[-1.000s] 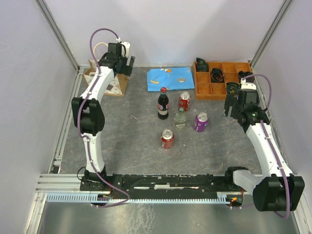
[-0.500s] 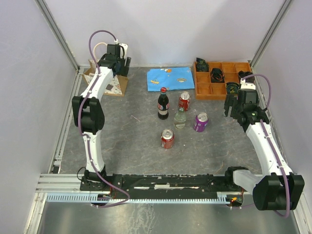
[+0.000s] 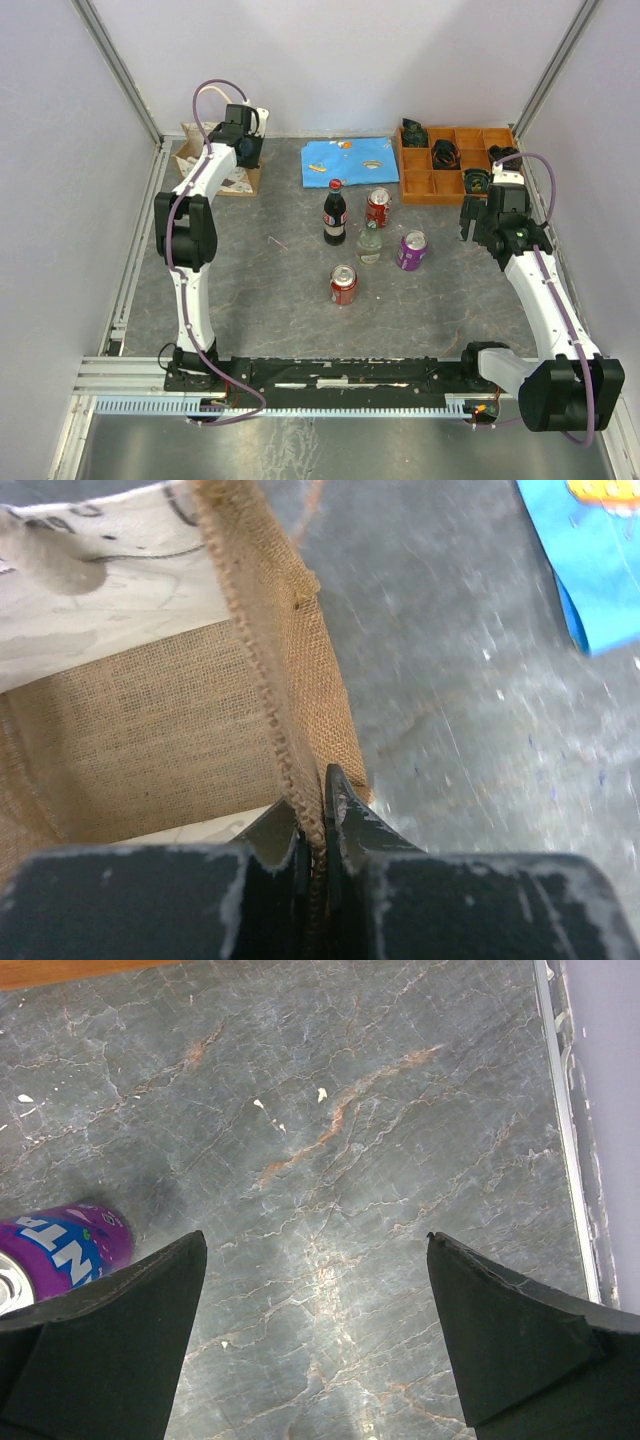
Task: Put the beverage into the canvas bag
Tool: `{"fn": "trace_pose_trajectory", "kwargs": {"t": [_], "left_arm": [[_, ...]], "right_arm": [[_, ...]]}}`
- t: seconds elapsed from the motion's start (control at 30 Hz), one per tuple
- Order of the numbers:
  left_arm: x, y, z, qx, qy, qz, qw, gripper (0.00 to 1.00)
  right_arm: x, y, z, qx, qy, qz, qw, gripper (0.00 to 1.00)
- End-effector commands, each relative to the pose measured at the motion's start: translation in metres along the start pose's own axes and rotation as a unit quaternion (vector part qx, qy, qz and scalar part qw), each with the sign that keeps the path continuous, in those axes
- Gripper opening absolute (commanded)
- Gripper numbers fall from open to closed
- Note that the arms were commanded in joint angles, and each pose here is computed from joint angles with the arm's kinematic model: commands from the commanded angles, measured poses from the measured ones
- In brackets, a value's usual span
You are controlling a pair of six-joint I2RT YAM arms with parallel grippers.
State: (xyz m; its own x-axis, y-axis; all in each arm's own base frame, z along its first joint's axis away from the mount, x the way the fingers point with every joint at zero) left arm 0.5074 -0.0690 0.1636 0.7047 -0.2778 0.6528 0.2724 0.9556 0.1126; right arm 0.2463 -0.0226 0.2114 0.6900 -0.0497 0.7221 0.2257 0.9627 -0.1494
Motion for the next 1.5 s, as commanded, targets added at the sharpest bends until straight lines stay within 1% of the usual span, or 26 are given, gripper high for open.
{"fn": "trace_pose_trajectory", "kwargs": {"t": [0.0,0.1,0.2,0.33,0.47,0.57,0.7,0.77,0.93,1.0,1.1,1.23,1.33,1.4,1.47], "left_arm": [[0.003,-0.008,0.063,-0.072,-0.021,-0.100,0.992,0.03],[-0.023,-0.020,0.087,-0.128,-0.004,-0.151,0.980,0.03],[-0.047,-0.031,0.117,-0.184,-0.004,-0.191,0.964,0.03],[-0.080,-0.047,0.161,-0.261,-0.023,-0.258,0.930,0.03],[-0.114,-0.056,0.192,-0.294,-0.040,-0.324,0.898,0.03],[-0.136,-0.063,0.213,-0.308,-0.053,-0.357,0.880,0.03],[-0.161,-0.074,0.234,-0.320,-0.066,-0.399,0.857,0.03],[-0.174,-0.080,0.244,-0.333,-0.071,-0.419,0.842,0.03],[-0.199,-0.095,0.260,-0.380,-0.092,-0.470,0.791,0.03],[-0.205,-0.100,0.265,-0.399,-0.098,-0.492,0.768,0.03],[-0.215,-0.106,0.266,-0.420,-0.096,-0.513,0.743,0.03],[-0.220,-0.111,0.261,-0.430,-0.090,-0.529,0.726,0.03],[-0.215,-0.117,0.253,-0.425,-0.092,-0.527,0.730,0.03],[-0.214,-0.122,0.249,-0.427,-0.090,-0.527,0.730,0.03],[-0.215,-0.127,0.246,-0.431,-0.087,-0.531,0.724,0.03]], "right_arm": [[0.022,-0.002,0.009,-0.003,-0.036,0.001,0.999,0.99],[0.025,0.000,0.008,0.003,-0.037,0.000,0.999,0.99],[0.026,0.002,0.006,0.011,-0.035,-0.003,0.999,0.99],[0.025,0.005,0.004,0.019,-0.036,-0.006,0.999,0.99],[0.026,0.005,0.006,0.024,-0.037,-0.005,0.999,0.99],[0.027,0.005,0.008,0.028,-0.040,-0.002,0.999,0.99],[0.027,0.006,0.008,0.032,-0.041,-0.003,0.999,0.99],[0.027,0.006,0.008,0.034,-0.040,-0.004,0.999,0.99],[0.028,0.009,0.007,0.039,-0.039,-0.011,0.998,0.99],[0.029,0.009,0.007,0.042,-0.040,-0.013,0.998,0.99],[0.030,0.010,0.007,0.042,-0.038,-0.013,0.998,0.99],[0.030,0.008,0.009,0.037,-0.038,-0.012,0.999,0.99],[0.028,0.006,0.012,0.033,-0.037,-0.011,0.999,0.99],[0.027,0.004,0.014,0.029,-0.037,-0.011,0.999,0.99],[0.024,0.003,0.015,0.025,-0.037,-0.011,0.999,0.99]]}}
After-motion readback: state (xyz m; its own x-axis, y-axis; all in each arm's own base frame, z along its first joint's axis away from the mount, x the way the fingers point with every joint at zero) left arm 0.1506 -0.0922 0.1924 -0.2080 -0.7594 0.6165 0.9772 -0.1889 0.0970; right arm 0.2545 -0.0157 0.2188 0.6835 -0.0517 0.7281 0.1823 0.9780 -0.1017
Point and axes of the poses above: each gripper's point midway between its finger pads, its own z axis back along the fingers, its own y axis along the line the jaws close on, x = y × z, the point moved 7 cm from there along z, back along the fingers, and after that the axes turned 3 degrees about z, right-handed, at the moved point
